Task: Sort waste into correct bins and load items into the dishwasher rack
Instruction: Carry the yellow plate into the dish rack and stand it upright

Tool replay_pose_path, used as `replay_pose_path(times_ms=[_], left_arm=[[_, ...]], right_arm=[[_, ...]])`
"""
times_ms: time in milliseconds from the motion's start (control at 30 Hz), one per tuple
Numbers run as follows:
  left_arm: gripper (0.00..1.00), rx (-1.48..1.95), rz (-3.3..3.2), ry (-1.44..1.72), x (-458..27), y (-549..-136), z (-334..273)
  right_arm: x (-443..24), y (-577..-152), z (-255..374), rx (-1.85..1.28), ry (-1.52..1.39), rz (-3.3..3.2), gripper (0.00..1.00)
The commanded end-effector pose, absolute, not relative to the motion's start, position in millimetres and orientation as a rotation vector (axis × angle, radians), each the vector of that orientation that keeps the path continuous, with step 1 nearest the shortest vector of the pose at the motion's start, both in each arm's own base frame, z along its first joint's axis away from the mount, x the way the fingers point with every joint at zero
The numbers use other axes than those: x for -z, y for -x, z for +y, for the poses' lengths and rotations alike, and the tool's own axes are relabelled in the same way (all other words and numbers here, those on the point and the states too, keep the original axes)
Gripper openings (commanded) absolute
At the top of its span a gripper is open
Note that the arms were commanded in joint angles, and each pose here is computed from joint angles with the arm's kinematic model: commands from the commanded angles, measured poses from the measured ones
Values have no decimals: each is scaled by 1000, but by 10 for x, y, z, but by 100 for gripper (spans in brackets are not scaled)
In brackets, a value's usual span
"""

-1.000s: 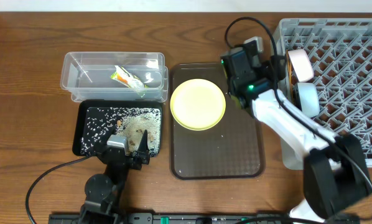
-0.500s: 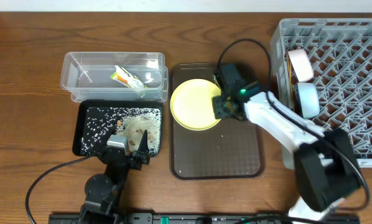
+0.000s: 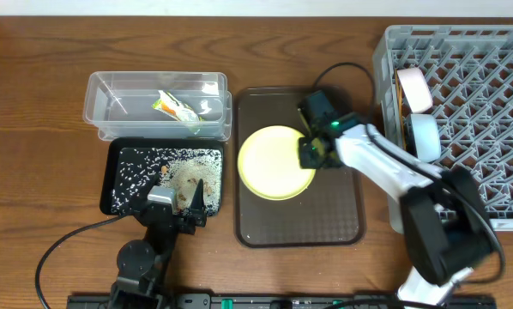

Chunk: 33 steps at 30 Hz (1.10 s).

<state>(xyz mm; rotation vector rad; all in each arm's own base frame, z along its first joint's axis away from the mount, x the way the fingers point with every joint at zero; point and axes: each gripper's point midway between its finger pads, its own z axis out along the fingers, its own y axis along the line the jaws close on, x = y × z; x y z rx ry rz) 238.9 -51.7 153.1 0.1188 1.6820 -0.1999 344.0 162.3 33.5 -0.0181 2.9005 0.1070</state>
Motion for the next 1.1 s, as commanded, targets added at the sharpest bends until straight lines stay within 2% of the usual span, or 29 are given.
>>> replay_pose_path(times_ms=[0, 100, 233, 400, 533, 767, 1067], left_arm=[[91, 175, 1726, -119, -1364, -2391, -486], [91, 175, 1726, -119, -1363, -2391, -486], [91, 175, 1726, -119, -1364, -2391, -486], [91, 175, 1726, -119, -1364, -2391, -486], [91, 175, 1726, -119, -1364, -2391, -486], [91, 175, 1726, -119, -1364, -2391, -486], [91, 175, 1726, -119, -1364, -2391, -486]], right_arm=[[-1165, -3787, 1002, 114, -68, 2612, 1], [-1916, -3917, 437, 324, -142, 2355, 1], [-2781, -3824, -250, 581, -257, 2077, 1], [-3317, -3554, -988, 863, -425, 1901, 1], [-3337, -3448, -1439, 996, -525, 1882, 1], [-2954, -3409, -2006, 1142, -641, 1970, 1], [-2447, -3703, -1996, 1185, -519, 2121, 1]])
